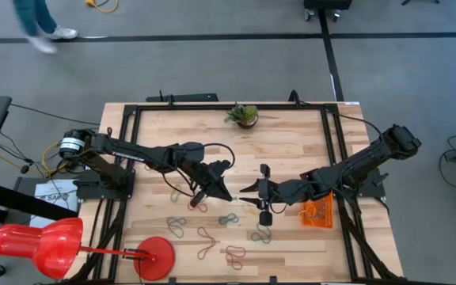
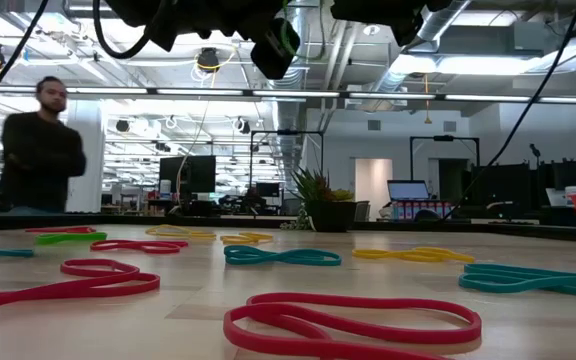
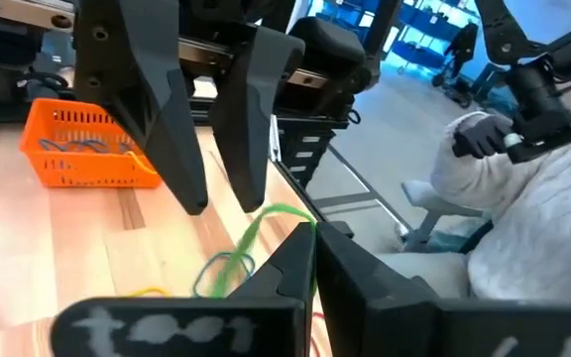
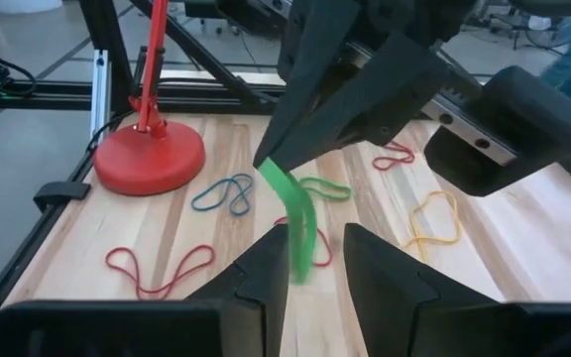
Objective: Pick and place rubber bands into bin
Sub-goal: Put the green rubber band into the orange basket, then put the yellow rubber band into the orange basket
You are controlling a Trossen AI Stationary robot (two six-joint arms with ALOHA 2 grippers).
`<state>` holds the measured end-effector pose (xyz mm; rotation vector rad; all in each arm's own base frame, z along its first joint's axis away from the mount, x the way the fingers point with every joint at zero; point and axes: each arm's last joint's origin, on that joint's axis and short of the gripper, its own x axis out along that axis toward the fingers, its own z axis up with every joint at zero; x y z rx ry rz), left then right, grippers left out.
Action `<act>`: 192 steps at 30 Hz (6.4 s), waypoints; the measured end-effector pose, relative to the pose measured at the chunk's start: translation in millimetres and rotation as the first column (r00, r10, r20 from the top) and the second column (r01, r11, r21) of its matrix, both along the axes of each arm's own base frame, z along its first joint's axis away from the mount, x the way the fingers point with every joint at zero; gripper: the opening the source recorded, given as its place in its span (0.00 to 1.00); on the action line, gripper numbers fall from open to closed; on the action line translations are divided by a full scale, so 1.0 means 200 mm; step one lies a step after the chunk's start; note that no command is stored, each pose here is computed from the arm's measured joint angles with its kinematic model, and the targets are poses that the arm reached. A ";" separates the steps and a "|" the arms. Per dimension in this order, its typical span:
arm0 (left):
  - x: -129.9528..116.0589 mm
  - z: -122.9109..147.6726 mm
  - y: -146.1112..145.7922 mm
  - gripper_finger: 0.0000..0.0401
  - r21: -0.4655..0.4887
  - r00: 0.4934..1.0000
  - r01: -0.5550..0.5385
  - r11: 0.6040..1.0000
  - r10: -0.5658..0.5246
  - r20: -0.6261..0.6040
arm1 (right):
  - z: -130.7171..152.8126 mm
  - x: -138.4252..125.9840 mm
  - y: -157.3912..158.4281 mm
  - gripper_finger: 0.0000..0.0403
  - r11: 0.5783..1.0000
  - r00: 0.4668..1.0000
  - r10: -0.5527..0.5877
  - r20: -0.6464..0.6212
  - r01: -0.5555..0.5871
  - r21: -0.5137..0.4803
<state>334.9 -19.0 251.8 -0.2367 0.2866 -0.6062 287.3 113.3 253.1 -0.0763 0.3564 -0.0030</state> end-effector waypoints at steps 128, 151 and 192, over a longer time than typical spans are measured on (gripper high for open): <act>0.01 -0.07 0.07 0.24 0.240 0.905 -0.405 0.882 0.425 -0.035 | -0.35 -0.65 0.23 0.32 0.625 0.300 -0.464 -0.834 0.778 -0.068; 0.01 -0.06 0.07 0.24 0.235 0.907 -0.402 0.885 0.420 -0.028 | -0.36 -0.58 0.20 0.32 0.793 0.410 -0.410 -0.815 0.601 -0.097; 0.02 -0.02 0.07 0.24 0.180 0.903 -0.428 0.886 0.427 0.046 | -0.28 -0.55 0.20 0.00 0.691 0.418 -0.489 -0.765 0.721 -0.048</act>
